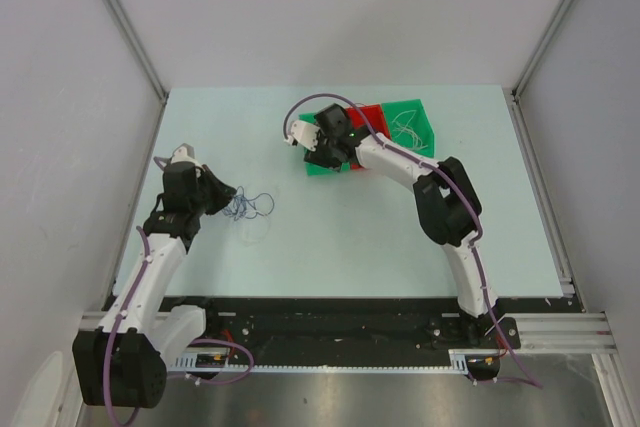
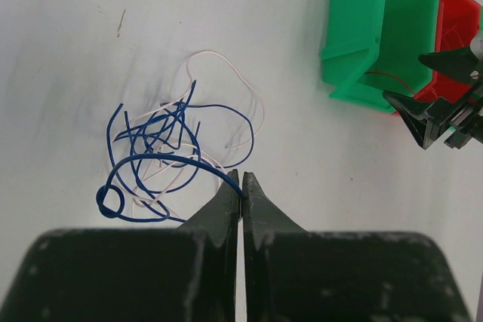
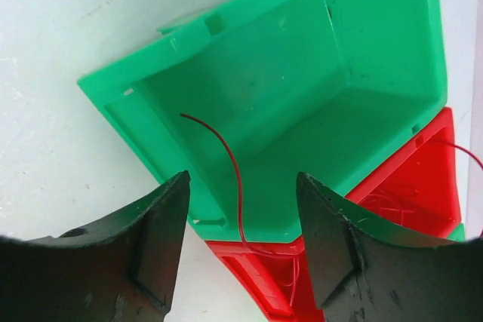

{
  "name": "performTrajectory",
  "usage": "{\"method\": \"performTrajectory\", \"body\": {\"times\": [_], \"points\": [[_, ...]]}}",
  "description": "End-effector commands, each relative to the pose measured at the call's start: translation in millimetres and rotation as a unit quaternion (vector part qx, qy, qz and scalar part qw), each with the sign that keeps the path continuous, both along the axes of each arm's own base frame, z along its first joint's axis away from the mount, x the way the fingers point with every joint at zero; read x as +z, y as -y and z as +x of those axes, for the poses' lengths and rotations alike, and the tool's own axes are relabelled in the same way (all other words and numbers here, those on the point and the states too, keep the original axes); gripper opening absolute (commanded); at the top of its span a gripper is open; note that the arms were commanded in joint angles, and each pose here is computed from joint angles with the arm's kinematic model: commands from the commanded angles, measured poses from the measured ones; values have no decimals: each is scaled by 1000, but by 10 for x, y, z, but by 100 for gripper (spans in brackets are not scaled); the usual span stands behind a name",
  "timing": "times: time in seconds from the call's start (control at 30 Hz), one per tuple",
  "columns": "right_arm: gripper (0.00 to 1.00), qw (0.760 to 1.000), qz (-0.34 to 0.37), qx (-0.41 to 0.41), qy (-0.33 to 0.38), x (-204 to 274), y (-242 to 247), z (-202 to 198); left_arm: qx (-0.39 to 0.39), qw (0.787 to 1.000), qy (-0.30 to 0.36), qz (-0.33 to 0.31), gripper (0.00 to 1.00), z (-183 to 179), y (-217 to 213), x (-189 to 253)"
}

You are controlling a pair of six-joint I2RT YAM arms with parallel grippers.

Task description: Untangle the cables

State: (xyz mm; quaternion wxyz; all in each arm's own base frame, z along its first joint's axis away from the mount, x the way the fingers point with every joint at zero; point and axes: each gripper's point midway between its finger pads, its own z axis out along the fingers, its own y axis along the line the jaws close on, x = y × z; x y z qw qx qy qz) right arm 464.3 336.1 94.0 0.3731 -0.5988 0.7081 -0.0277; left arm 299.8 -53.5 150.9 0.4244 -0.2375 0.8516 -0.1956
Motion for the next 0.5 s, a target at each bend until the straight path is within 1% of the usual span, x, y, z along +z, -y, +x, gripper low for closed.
{"method": "performTrajectory", "body": {"times": [0.0,0.1,0.27,0.33,0.47], "points": [[61,1000,-14,-5,0,107,41,43,-10,1000,21,4,0,18,26,88],[52,1000,-26,-9,-9,35,94,42,-8,1000,20,5,0,24,21,81],[46,999,-37,-14,-12,-13,164,62,-6,1000,19,8,0,31,7,81],[42,999,-38,-14,-13,-21,164,61,-5,1000,20,9,0,37,4,86],[41,999,-38,-11,-12,-26,165,80,-3,1000,22,10,0,38,-8,94]]}}
